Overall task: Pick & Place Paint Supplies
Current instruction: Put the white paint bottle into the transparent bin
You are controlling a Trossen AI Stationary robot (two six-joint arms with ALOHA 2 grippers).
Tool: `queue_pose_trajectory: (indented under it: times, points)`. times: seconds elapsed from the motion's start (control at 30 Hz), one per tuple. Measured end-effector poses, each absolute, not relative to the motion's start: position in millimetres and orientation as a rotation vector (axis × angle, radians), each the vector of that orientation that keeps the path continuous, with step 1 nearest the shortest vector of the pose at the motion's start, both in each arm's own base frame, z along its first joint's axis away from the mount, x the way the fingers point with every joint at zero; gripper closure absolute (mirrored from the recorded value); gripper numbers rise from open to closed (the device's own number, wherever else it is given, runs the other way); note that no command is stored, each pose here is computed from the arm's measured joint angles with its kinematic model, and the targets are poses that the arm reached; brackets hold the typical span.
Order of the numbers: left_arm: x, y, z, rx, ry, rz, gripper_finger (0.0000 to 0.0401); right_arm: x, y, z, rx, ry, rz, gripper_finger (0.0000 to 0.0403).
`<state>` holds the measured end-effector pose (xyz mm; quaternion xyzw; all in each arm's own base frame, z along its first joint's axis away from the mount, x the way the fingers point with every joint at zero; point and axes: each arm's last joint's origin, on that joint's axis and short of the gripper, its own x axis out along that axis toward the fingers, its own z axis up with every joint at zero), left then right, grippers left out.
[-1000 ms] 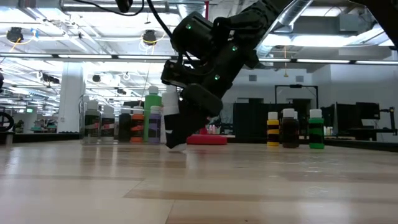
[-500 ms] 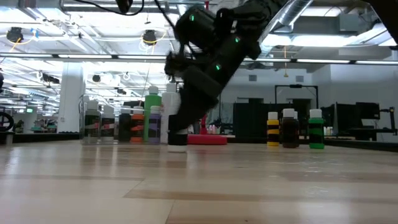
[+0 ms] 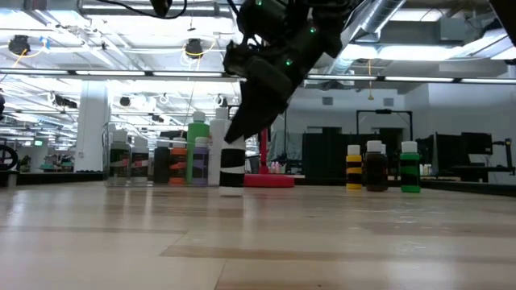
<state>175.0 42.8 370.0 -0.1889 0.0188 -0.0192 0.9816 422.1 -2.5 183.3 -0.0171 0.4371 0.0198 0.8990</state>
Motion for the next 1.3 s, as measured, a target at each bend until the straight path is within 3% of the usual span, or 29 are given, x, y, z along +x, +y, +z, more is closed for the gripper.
queue_pose_trajectory:
  times: [0.17,0.33,0.57,0.9,1.13,1.3]
  points:
    - [174.8,43.8,370.0,-0.373,0.035,-0.026,0.017,419.8,-3.0,181.7,-0.03,0.934,0.038,0.012]
    - [175.0,43.9,369.8,-0.324,0.034,-0.013,0.017,414.0,-11.4,215.4,-0.03,0.832,0.02,0.012]
    - [176.6,45.4,367.1,-0.311,0.051,0.026,0.017,397.2,-18.3,241.4,-0.012,0.857,0.004,0.012]
    - [229.9,41.7,316.5,-0.19,0.363,0.009,0.017,284.1,-10.3,363.3,0.035,0.769,-0.085,0.012]
    - [268.0,29.0,269.5,-0.131,0.579,-0.076,0.017,226.8,-4.0,389.7,0.073,0.768,-0.271,0.012]
    - [284.2,10.1,244.9,-0.053,0.671,-0.175,0.017,212.2,-0.5,390.8,0.07,0.8,-0.331,0.012]
